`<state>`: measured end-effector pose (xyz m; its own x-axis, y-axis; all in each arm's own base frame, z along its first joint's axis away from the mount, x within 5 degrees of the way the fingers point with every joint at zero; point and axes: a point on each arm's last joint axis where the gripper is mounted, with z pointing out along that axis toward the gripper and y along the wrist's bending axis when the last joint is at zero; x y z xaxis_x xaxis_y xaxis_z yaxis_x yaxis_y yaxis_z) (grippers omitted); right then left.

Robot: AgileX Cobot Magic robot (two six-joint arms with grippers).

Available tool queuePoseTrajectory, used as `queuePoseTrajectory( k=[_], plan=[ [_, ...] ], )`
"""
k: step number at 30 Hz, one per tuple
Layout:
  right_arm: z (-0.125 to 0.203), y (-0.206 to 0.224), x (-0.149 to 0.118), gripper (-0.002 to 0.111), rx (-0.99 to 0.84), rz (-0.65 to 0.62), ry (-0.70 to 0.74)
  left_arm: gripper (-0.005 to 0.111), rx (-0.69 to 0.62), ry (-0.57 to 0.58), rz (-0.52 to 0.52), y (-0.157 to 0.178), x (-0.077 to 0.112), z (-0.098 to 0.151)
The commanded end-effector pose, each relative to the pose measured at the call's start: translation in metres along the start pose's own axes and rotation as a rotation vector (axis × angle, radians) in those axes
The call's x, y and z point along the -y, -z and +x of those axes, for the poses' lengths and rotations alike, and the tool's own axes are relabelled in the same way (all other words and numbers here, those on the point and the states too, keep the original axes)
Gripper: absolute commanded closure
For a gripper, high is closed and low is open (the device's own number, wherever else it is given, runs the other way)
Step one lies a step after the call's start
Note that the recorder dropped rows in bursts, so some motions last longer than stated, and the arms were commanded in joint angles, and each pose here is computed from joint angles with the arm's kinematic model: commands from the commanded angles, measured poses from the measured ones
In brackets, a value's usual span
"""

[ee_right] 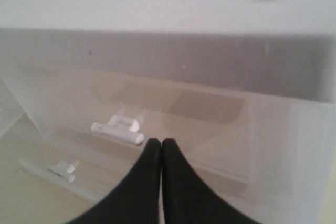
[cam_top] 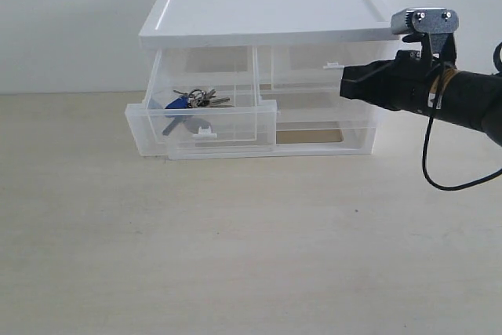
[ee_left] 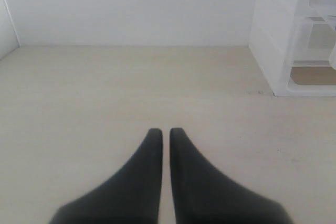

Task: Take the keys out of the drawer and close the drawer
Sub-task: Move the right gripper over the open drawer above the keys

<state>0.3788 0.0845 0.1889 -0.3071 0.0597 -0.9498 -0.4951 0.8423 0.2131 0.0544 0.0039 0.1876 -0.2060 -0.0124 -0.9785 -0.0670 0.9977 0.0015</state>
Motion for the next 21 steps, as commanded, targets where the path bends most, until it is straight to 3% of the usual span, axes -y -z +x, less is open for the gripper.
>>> queuePoseTrajectory(
  k=[1, 10, 14, 17, 21],
  plan=[
    [-0.019, 0.008, 0.001, 0.108, 0.002, 0.013, -0.032, 0.102, -0.005, 0.014, -0.003, 0.0, 0.0, 0.002],
    [-0.053, 0.037, -0.019, 0.108, -0.054, 0.001, 0.051, 0.102, -0.005, 0.014, -0.003, 0.0, 0.0, 0.002],
    [-0.059, 0.048, -0.042, 0.108, -0.086, -0.198, 0.128, 0.102, -0.005, 0.014, -0.003, 0.0, 0.0, 0.002],
    [-0.071, 0.05, -0.057, 0.108, -0.064, -0.343, 0.078, 0.102, -0.005, 0.014, -0.003, 0.0, 0.0, 0.002],
    [-0.086, 0.042, -0.084, 0.105, -0.127, -0.434, 0.212, 0.102, -0.005, 0.014, -0.003, 0.0, 0.0, 0.002]
  ],
)
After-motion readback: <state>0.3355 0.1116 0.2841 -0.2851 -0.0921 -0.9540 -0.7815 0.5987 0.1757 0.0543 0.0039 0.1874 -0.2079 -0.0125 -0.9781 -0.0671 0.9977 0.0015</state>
